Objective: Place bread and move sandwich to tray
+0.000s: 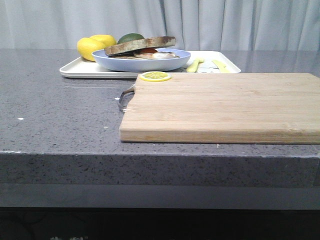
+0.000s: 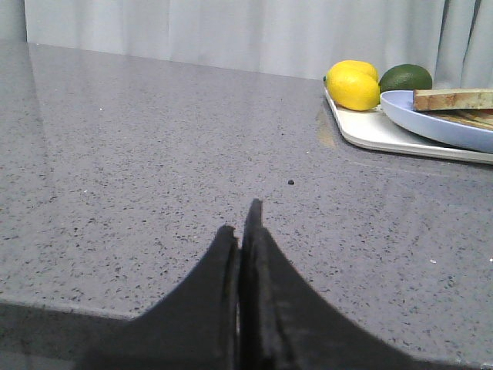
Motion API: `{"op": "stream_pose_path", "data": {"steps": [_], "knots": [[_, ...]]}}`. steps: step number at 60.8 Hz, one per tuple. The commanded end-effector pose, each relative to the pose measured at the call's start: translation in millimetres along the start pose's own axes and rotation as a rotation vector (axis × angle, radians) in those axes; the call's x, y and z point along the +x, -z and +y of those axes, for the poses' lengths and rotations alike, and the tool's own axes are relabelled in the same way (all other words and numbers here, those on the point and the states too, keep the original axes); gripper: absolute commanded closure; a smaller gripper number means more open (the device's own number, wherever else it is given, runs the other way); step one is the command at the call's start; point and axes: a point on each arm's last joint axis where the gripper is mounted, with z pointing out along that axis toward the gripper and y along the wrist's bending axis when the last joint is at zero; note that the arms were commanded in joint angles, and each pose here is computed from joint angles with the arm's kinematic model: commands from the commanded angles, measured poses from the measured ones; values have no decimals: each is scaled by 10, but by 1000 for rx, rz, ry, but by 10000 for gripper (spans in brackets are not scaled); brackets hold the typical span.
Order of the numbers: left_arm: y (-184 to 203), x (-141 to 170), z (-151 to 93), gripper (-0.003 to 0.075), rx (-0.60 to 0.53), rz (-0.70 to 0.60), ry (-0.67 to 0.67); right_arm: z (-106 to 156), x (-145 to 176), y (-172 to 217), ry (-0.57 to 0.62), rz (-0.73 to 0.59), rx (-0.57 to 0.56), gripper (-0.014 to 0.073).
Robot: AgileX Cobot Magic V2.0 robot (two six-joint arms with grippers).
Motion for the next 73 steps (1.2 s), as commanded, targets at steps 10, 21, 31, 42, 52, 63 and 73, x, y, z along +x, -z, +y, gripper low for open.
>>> {"op": "stream_pose_path", "data": {"steps": [10, 21, 31, 42, 52, 63, 73], "knots": [[22, -83, -6, 741, 9, -106, 20, 7, -101, 5, 2, -131, -11, 656], [22, -83, -6, 741, 9, -106, 20, -73, 268, 32, 61, -201, -5, 656], [22, -83, -6, 741, 9, -106, 20, -149, 671, 100, 72, -201, 1, 656], [22, -83, -6, 741, 9, -106, 20, -149, 792, 178, 75, -131, -11, 656], [20, -82, -6, 741, 8, -103, 20, -152, 837, 170, 75, -79, -9, 656], [20, -82, -6, 741, 8, -103, 20, -153, 847, 169, 75, -68, -9, 656], [20, -82, -6, 741, 8, -103, 20, -153, 847, 169, 75, -68, -9, 656]]}}
